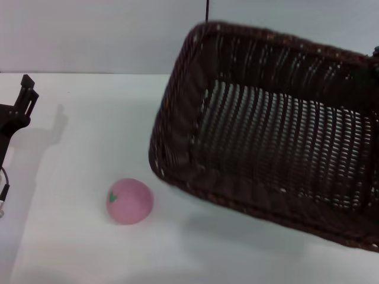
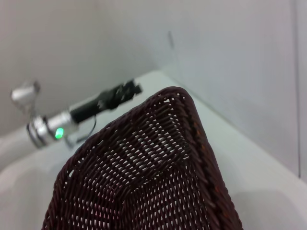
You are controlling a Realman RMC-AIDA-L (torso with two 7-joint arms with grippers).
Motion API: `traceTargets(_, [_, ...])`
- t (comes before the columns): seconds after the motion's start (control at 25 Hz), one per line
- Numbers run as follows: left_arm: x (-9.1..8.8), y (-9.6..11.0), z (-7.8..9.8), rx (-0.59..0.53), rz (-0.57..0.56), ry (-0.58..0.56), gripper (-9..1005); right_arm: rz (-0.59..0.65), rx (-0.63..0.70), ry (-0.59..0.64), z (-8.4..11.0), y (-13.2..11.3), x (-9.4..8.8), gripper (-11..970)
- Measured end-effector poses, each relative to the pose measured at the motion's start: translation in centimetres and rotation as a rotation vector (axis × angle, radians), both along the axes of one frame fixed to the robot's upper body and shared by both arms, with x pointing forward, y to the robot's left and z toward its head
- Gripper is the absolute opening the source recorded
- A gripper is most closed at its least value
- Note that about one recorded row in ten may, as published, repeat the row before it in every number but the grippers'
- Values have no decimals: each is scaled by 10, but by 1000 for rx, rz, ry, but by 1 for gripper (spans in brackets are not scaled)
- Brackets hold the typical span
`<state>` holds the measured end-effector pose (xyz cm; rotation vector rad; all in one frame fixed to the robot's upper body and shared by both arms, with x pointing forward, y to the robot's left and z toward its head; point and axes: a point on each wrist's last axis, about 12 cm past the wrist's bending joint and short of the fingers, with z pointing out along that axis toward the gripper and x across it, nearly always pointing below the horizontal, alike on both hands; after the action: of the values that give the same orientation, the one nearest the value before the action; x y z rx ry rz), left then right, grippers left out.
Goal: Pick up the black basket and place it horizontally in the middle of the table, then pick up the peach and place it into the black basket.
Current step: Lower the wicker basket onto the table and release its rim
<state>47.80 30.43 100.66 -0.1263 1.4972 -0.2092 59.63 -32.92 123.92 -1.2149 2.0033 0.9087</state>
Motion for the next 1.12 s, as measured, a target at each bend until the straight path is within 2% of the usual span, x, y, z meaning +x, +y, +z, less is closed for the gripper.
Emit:
traceTargets(0.12, [0,-3,0,-7,-9,0,729,46,-57,13,-4,10,3,186])
traceTargets(0.28, [-1,-3,-1,-8,-9,2,727,126,-116,27,-24,34,4,186])
traceTargets(0.6, [-1,-4,-1,-9,-14,3,723,214,-68,6,-49,76,10,185])
traceTargets(0.8, [-1,-6,0,-17,-16,1,721,239,-60,19,-59,87,13,185])
traceTargets(1.12, [-1,-6,0,-18,-17,-1,717,255,-127,38,-69,90,14,185])
